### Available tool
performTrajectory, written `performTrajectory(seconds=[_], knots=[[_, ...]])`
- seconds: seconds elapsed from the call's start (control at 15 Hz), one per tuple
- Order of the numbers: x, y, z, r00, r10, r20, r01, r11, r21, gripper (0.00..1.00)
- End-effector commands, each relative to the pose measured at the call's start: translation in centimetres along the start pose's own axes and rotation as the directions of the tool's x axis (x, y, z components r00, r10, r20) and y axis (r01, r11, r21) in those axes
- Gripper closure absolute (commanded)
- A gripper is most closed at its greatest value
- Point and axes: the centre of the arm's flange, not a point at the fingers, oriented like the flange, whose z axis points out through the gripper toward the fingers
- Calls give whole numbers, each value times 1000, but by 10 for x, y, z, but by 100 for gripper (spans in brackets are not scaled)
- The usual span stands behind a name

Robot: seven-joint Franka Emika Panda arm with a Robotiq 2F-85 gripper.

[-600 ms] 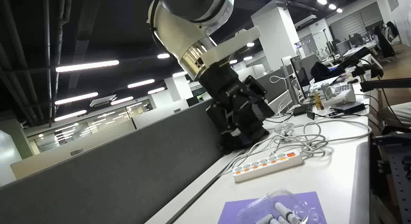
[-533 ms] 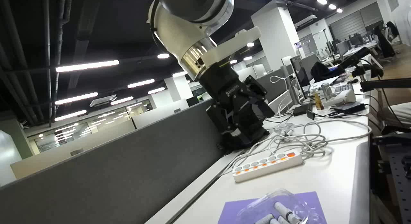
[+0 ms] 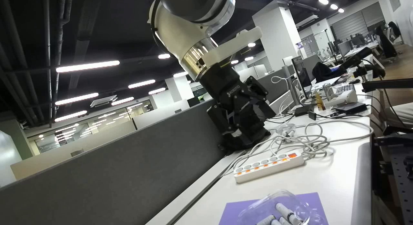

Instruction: Turn off the second switch from the right on the adapter

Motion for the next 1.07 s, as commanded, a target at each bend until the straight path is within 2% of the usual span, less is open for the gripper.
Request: performTrajectory(seconds=[0.0, 0.13, 0.4, 0.73, 1.0], knots=[[0, 0, 0, 1000, 0, 0, 0, 1000, 0, 0], [0, 0, 0, 1000, 0, 0, 0, 1000, 0, 0], [19, 13, 2, 989, 87, -122, -85, 996, 28, 0], [70, 51, 12, 950, 199, -242, -180, 979, 99, 0], [115, 87, 30, 945, 188, -267, -164, 980, 109, 0]])
